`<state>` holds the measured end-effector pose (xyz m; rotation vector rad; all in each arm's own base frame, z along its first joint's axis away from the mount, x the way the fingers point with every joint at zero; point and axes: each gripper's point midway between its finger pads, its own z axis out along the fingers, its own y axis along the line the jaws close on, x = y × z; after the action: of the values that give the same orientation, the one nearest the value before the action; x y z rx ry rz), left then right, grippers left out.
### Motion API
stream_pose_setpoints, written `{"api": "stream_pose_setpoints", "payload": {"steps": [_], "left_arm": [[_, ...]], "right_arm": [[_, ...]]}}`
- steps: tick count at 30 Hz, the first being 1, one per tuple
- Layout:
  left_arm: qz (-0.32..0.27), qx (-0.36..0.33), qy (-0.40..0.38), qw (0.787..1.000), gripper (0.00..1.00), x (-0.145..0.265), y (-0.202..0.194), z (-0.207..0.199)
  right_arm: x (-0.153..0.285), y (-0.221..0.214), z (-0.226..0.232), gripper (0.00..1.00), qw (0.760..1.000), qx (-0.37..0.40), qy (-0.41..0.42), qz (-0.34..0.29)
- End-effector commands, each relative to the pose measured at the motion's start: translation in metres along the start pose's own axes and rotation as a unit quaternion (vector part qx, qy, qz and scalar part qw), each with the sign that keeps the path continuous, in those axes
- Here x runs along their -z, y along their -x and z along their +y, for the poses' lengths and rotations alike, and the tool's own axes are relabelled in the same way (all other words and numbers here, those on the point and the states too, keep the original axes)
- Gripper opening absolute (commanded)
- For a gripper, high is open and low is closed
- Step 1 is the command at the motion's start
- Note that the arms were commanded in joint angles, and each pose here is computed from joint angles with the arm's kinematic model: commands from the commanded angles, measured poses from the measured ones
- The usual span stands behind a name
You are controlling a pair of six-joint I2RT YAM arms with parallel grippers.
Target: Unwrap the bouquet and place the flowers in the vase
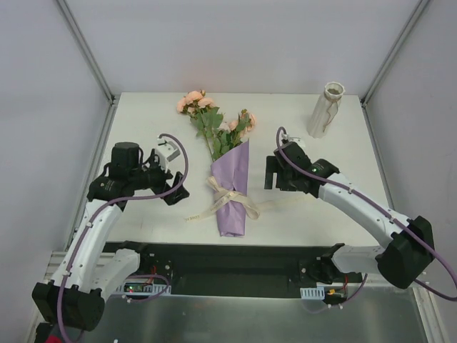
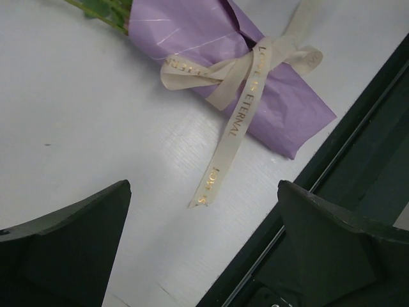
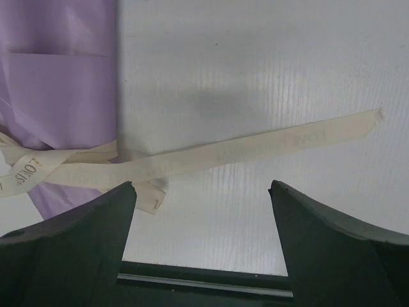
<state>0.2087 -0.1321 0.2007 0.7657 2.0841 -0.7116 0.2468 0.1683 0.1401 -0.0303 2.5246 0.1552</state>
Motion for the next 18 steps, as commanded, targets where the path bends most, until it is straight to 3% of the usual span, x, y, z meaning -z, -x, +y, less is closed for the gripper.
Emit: {"api": "stream_pose_setpoints", "payload": {"steps": [1, 7, 14, 18], "left_arm": [[0.043, -0.029, -0.035, 0.998, 0.99, -0.018, -0.02, -0.013], [0.101, -0.074, -0.062, 0.99, 0.99, -0.05, -0.04, -0.017], [0.172, -0.138, -0.073, 0.973, 0.99, -0.078, -0.046, -0.028], [0.239, -0.138, -0.058, 0.959, 0.99, -0.082, -0.058, -0.028]], "right_arm": [[-0.006, -0.001, 0.004, 0.9, 0.996, -0.085, -0.002, -0.016], [-0.037, -0.011, 0.005, 0.91, 0.982, -0.185, -0.018, -0.039], [-0.058, -0.015, 0.021, 0.9, 0.978, -0.206, -0.004, -0.024], [-0.064, -0.023, 0.021, 0.89, 0.977, -0.214, -0.009, -0.014]]}}
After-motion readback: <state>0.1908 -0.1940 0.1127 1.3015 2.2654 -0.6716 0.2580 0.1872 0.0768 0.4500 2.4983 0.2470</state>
